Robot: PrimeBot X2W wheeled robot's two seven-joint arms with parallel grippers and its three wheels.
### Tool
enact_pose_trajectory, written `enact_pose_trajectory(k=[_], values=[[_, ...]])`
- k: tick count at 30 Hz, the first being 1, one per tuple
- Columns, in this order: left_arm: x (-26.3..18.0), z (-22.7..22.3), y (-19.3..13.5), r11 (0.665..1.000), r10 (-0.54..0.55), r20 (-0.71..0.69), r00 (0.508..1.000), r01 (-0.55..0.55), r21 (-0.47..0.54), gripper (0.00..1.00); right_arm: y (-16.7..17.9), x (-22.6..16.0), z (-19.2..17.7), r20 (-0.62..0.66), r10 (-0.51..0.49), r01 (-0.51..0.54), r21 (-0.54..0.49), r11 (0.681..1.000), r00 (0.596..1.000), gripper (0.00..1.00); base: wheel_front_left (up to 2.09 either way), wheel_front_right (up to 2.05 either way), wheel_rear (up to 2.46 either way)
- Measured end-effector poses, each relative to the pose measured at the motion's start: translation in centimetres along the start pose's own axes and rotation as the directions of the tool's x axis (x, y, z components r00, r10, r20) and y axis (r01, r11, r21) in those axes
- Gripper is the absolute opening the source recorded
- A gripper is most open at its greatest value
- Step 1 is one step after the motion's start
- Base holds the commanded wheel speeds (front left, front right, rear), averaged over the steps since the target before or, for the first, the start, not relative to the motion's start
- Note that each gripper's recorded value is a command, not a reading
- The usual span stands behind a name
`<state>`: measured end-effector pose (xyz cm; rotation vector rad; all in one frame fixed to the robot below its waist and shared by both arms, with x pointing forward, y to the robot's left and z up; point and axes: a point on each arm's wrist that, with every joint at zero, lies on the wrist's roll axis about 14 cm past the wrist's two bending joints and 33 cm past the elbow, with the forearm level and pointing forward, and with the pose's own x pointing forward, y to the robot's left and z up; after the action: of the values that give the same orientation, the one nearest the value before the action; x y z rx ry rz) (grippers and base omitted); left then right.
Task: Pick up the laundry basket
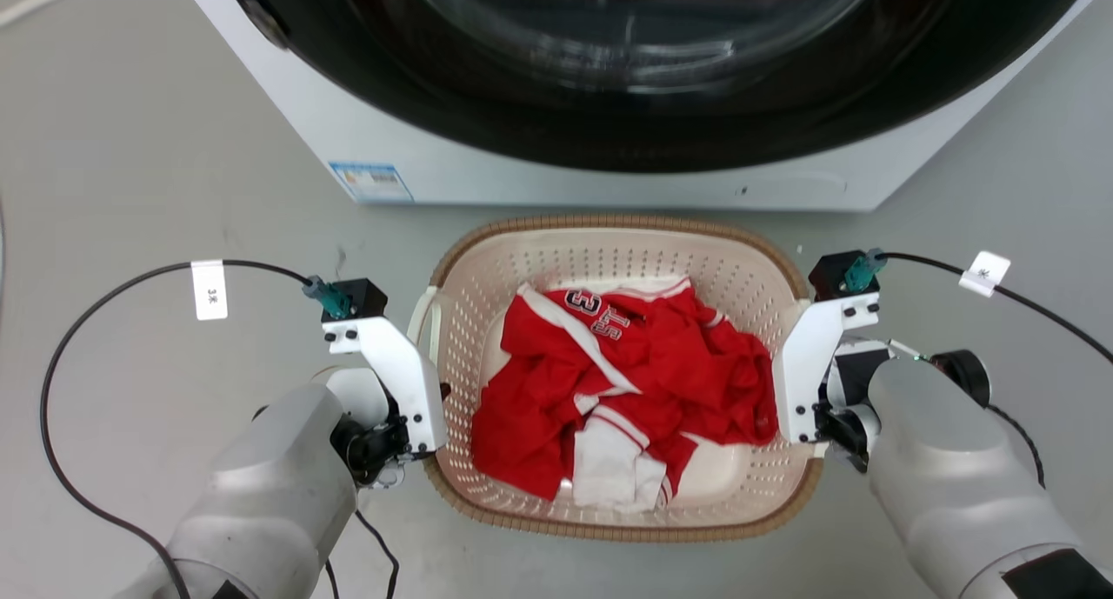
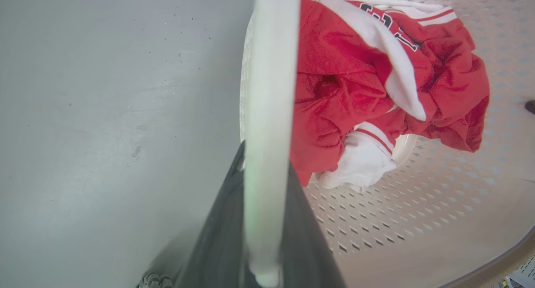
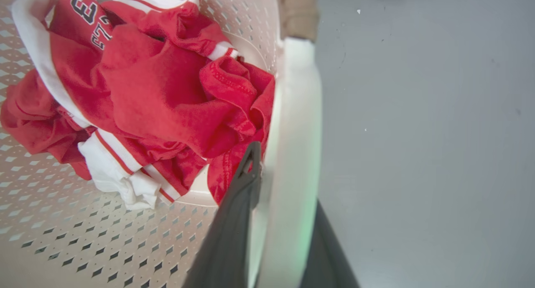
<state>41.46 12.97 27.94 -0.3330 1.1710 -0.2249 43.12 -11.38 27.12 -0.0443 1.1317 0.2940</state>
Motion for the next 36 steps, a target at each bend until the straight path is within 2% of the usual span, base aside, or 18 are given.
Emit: enact_pose_trajectory(k=[8,18,36], values=[[-3.5,0.7,-1.2,1.000,-0.010,0.046,0.999,0.009,0.011,0.00,0.9,-3.7,1.2,0.039,-0.001,0.001,-0.007,1.000,0.999,0.00,0.00,0.00,0.00],[-6.5,-0.6,-2.0,1.000,-0.011,0.053,0.999,0.010,0.026,0.00,2.3,-6.8,-0.3,0.019,0.017,-0.017,0.006,1.000,1.000,0.00,0.00,0.00,0.00],[-8.6,-3.7,-1.7,1.000,0.008,0.035,0.999,-0.009,0.021,0.00,4.1,-8.2,-3.8,-0.007,0.051,-0.051,0.025,0.998,0.999,0.00,0.00,0.00,0.00]])
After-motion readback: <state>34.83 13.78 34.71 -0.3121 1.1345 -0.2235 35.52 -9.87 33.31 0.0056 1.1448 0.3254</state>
